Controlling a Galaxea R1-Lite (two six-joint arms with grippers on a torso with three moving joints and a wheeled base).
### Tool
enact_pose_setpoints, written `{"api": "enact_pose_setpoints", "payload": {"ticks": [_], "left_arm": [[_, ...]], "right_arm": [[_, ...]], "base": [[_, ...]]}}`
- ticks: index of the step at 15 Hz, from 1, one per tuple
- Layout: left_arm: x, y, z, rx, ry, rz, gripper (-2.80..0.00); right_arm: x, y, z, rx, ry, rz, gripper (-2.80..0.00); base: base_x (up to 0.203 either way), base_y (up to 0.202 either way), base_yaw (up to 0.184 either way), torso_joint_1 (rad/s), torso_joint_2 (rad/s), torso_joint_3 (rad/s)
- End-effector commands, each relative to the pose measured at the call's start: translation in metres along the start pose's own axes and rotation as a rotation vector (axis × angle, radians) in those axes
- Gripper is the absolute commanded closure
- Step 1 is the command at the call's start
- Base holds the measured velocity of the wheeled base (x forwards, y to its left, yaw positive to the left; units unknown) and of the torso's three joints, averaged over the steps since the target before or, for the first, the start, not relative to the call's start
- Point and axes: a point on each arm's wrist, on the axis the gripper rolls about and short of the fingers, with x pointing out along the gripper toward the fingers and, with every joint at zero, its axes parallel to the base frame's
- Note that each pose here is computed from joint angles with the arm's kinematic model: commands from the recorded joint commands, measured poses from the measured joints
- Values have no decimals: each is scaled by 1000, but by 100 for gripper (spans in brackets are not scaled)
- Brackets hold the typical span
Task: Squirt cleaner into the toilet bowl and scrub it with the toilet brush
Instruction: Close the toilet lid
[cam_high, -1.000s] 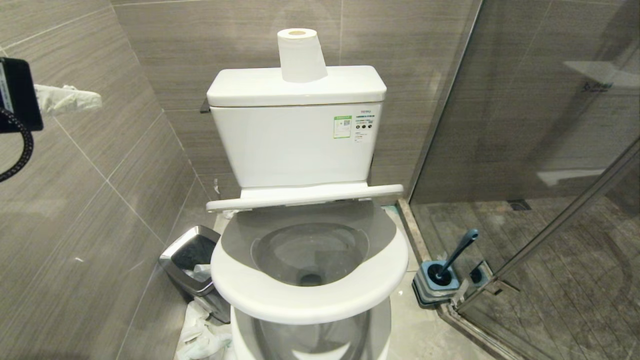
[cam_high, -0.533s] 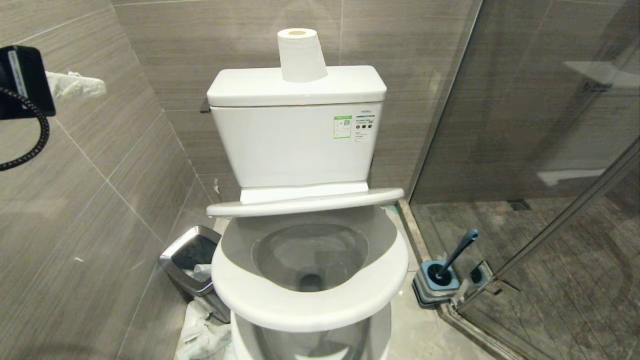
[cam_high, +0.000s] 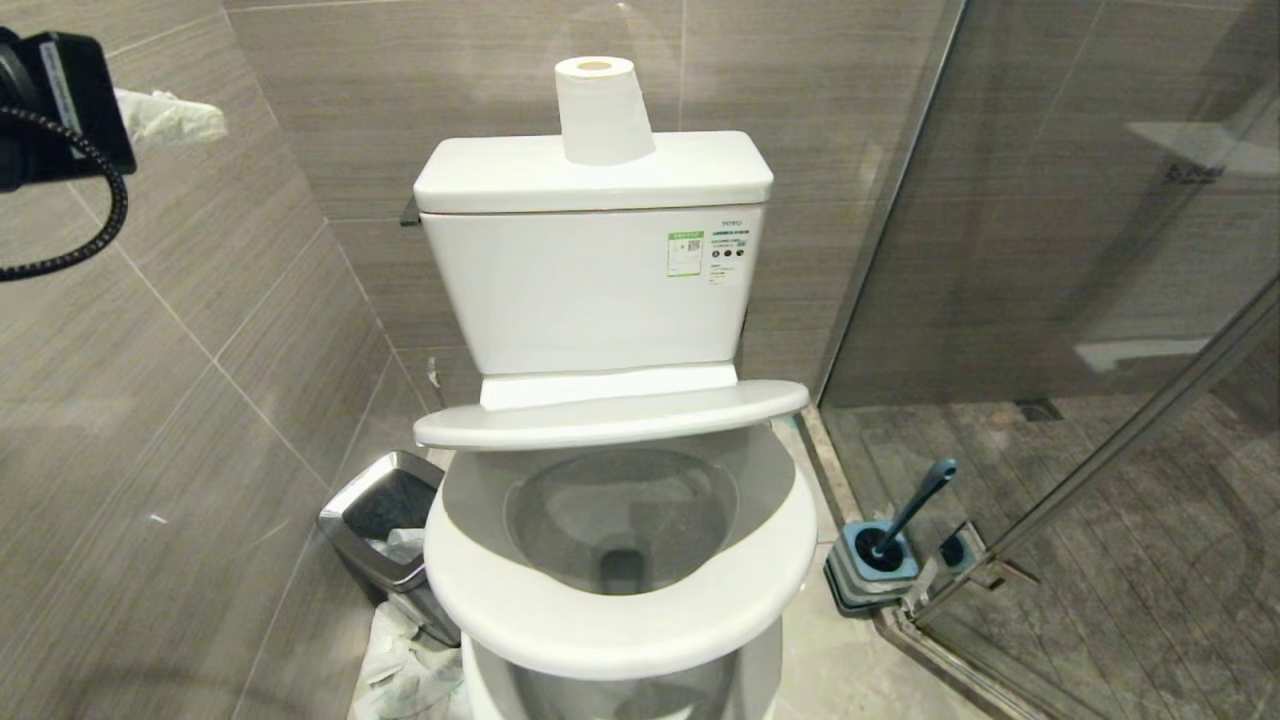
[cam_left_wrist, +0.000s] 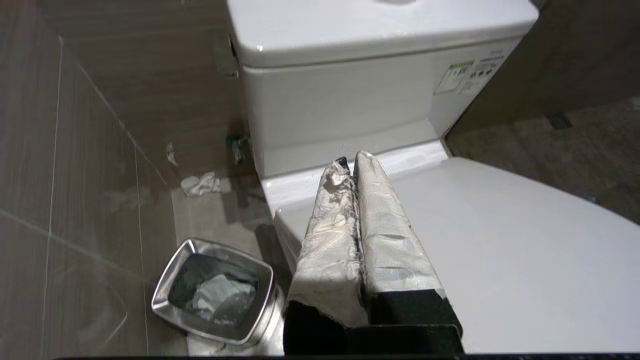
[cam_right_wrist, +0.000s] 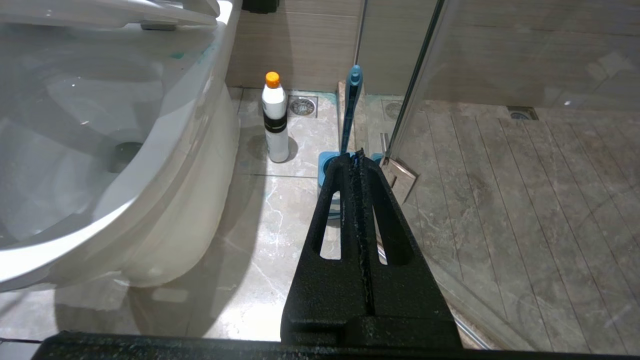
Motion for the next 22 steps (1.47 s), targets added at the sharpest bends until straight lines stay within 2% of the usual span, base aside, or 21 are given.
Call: {"api": "enact_pose_setpoints", "payload": {"ticks": [1,3,8,10,12,14,16,22], "left_arm": [[24,-1,2,0,1,-25,0],[41,-7,-3,-2,32,-55,0],[80,-23,-57,-16,272,-123,0],[89,-31,-76,8,372,-158,0],[87,-35,-90,73,470,-262,0],[94,-40,-103,88,528,-313,0],[101,-42,-118,84,585,-321,0],[93,-61,-155,96,719,-390,0]], "right_arm": [[0,0,0,-1,1,0,0],[0,0,0,-1,1,0,0],[0,0,0,-1,1,0,0],[0,0,0,-1,1,0,0],[0,0,0,-1,1,0,0],[0,0,0,-1,1,0,0],[0,0,0,-1,1,0,0],[0,0,0,-1,1,0,0]], "base": [[0,0,0,0,0,0],[0,0,0,0,0,0],[0,0,0,0,0,0],[0,0,0,0,0,0],[0,0,0,0,0,0],[0,0,0,0,0,0],[0,0,0,0,0,0],[0,0,0,0,0,0]]}}
